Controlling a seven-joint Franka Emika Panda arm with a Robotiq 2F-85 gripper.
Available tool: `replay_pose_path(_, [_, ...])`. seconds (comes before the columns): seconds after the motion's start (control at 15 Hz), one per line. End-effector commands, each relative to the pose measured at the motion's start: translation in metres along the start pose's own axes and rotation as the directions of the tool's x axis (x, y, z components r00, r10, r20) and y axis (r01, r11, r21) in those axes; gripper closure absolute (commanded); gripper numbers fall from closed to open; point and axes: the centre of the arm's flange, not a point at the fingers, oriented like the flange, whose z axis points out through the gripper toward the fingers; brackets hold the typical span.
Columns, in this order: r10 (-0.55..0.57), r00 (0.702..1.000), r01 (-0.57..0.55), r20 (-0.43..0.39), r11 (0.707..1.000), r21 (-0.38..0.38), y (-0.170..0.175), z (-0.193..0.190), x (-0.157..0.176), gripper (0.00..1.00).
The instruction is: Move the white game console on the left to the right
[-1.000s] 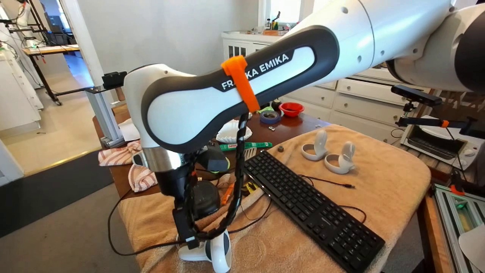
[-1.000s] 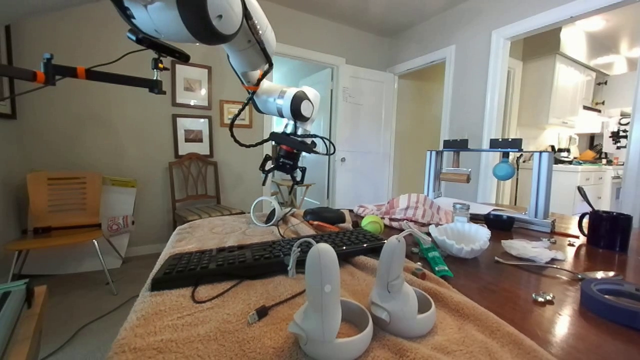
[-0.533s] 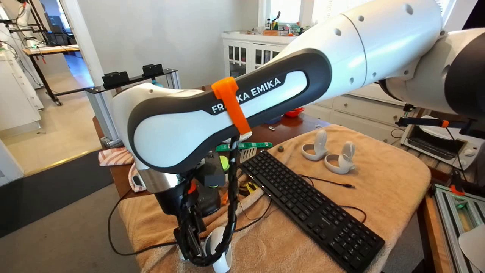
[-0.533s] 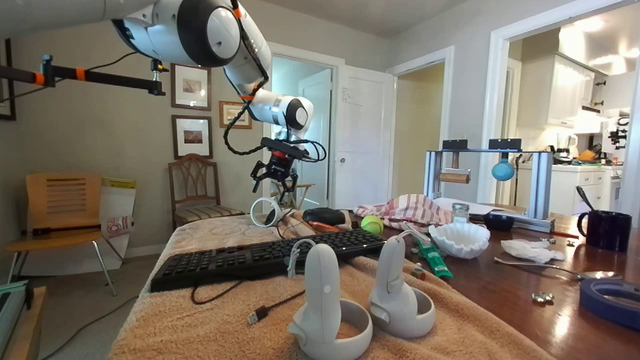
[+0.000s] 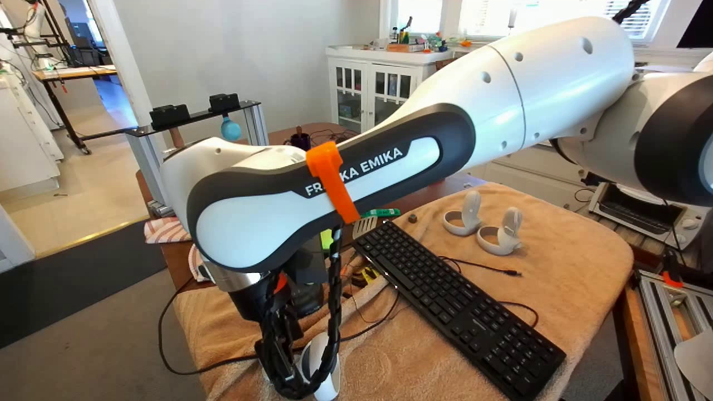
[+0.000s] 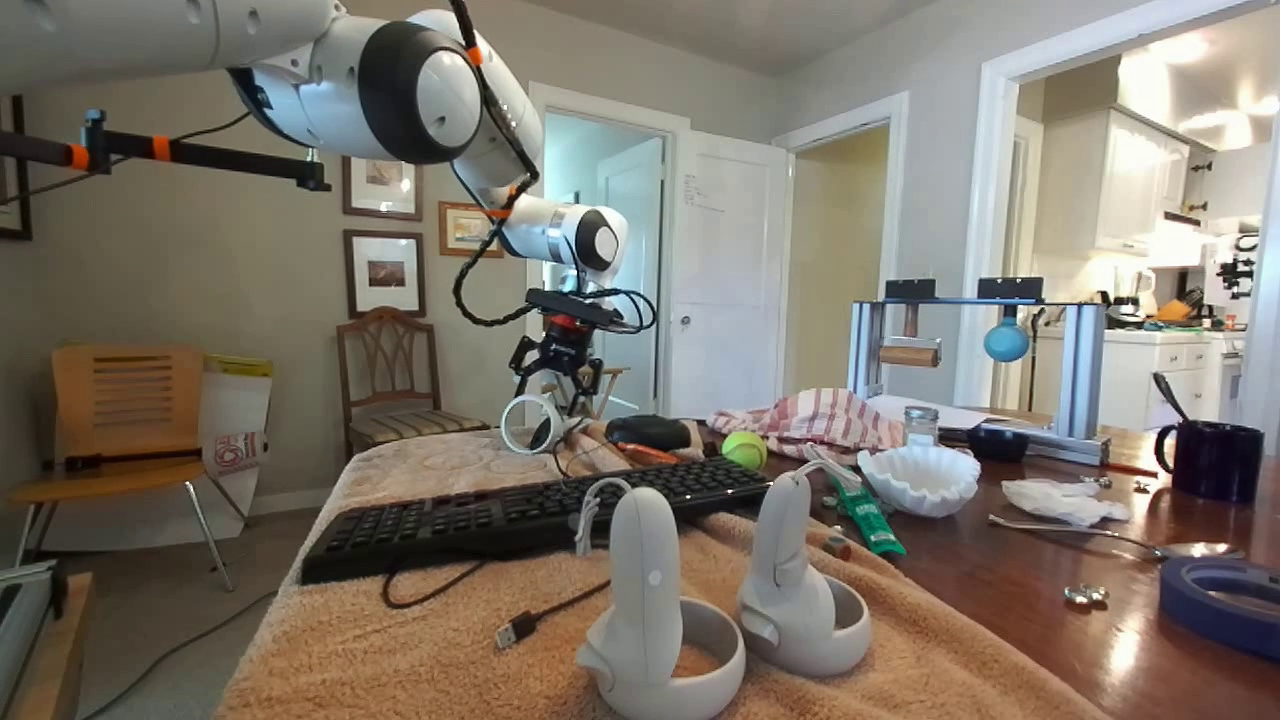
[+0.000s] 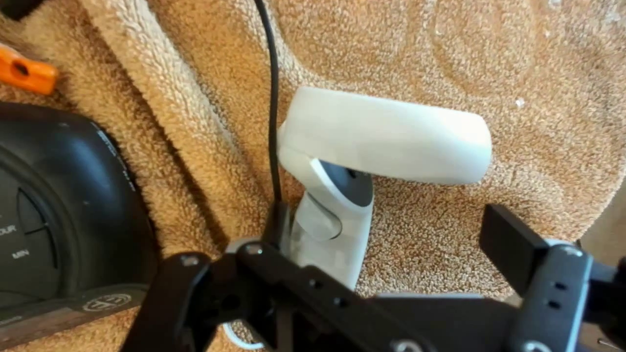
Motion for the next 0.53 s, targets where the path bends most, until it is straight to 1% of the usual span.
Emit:
replay_pose_path(0.0, [0.030,1.000,-0.030,0.004,0.999,-0.035,0.001,0.006,0.024,0.00])
replay_pose_path(0.27, [0.049,0.999,-0.049,0.005,0.997,-0.059,0.000,0.015,0.027,0.00])
replay_pose_path(0.47, [0.074,0.997,-0.075,-0.022,0.993,-0.089,-0.001,0.020,0.029,0.00])
